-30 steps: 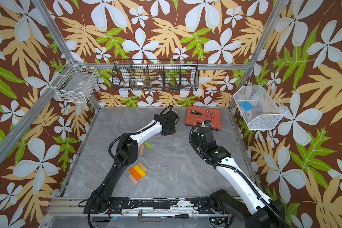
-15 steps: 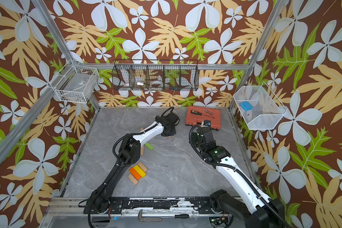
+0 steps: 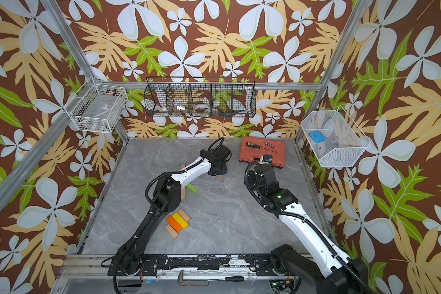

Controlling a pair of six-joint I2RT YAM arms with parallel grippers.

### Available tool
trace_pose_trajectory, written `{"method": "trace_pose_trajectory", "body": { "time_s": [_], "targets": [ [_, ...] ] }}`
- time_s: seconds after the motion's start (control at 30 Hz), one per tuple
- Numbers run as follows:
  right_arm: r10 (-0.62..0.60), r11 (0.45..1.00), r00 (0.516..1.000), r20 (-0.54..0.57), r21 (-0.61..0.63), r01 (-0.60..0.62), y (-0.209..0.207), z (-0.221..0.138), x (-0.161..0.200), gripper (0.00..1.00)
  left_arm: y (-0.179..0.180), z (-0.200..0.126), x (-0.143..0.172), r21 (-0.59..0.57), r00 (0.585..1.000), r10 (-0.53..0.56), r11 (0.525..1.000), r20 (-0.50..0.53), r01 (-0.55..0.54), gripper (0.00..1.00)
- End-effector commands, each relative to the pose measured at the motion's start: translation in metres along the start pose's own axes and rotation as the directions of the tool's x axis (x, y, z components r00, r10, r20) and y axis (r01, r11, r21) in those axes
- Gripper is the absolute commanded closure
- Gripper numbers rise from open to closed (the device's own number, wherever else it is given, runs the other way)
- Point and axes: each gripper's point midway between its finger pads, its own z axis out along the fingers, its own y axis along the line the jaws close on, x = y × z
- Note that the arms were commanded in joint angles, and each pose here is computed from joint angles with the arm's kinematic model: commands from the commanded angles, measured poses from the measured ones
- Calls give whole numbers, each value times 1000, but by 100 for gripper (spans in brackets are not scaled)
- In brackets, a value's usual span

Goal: Assemble the letter k with building blocks
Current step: Place the building block at the center of the board, then pick up the building block from the center of the board.

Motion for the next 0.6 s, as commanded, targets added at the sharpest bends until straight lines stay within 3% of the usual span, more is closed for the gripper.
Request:
{"method": "trace_pose_trajectory", "body": {
  "time_s": [0.0,0.17,0.37,0.57],
  "targets": [
    [10,1000,1000,27,-10,-10,2,-3,-8,27,-1,-16,-4,13,1000,3,1000,-2,-3,51],
    [12,1000,999,30,-9,-12,1,-5,-7,27,-14,-65,-29,76,997,-1,997,73,-4,47],
    [-3,999,1000,23,-54,4,10,-3,-7,26,-18,-164,-57,206,975,-29,978,221,-17,45],
    [-85,979,996,-17,-187,80,36,1,0,27,50,-229,-50,236,940,-117,971,319,40,46]
  ]
}}
